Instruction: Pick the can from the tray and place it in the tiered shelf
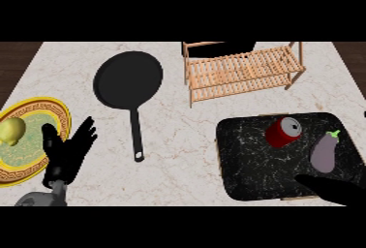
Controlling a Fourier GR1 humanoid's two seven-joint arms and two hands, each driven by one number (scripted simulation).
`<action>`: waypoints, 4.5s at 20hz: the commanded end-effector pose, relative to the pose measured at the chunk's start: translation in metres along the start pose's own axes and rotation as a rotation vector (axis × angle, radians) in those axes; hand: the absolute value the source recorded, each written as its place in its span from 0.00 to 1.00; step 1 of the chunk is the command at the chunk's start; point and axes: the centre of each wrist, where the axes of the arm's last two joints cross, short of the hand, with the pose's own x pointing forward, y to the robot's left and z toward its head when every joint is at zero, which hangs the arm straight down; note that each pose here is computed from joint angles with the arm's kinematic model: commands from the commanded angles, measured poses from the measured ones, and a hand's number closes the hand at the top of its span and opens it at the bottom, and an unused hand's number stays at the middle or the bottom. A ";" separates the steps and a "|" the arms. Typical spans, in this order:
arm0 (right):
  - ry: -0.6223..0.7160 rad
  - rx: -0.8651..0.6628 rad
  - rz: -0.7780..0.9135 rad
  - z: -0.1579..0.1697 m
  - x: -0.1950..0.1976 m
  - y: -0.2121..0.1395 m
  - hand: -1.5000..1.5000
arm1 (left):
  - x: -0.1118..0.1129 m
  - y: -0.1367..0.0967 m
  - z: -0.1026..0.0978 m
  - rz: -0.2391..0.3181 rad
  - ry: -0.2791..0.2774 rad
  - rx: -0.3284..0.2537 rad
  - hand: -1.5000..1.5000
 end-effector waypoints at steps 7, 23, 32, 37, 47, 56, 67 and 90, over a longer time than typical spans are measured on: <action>0.105 0.031 0.101 0.000 0.010 0.038 0.00 | 0.009 0.010 -0.015 0.016 0.003 0.011 0.50; 0.154 -0.034 0.162 -0.006 0.001 0.083 0.00 | 0.010 -0.001 -0.008 0.010 -0.005 0.005 0.50; 0.195 -0.084 0.207 -0.034 0.000 0.103 0.00 | -0.002 -0.017 -0.013 0.012 -0.001 0.007 0.50; 0.167 -0.080 0.178 -0.060 -0.015 0.106 0.00 | 0.007 -0.005 0.002 0.014 0.001 0.009 0.50; 0.117 0.013 0.252 -0.082 -0.034 0.135 1.00 | 0.007 0.008 -0.005 -0.002 -0.018 0.009 0.50; -0.052 0.069 0.252 -0.071 -0.034 0.132 1.00 | 0.000 -0.011 0.001 0.012 -0.005 0.003 0.50; -0.513 0.546 0.348 0.007 0.039 0.191 1.00 | 0.000 -0.002 -0.001 -0.012 -0.014 -0.015 0.50; -0.647 0.220 0.110 0.027 0.221 -0.016 1.00 | -0.014 0.015 0.005 -0.007 0.004 -0.018 0.50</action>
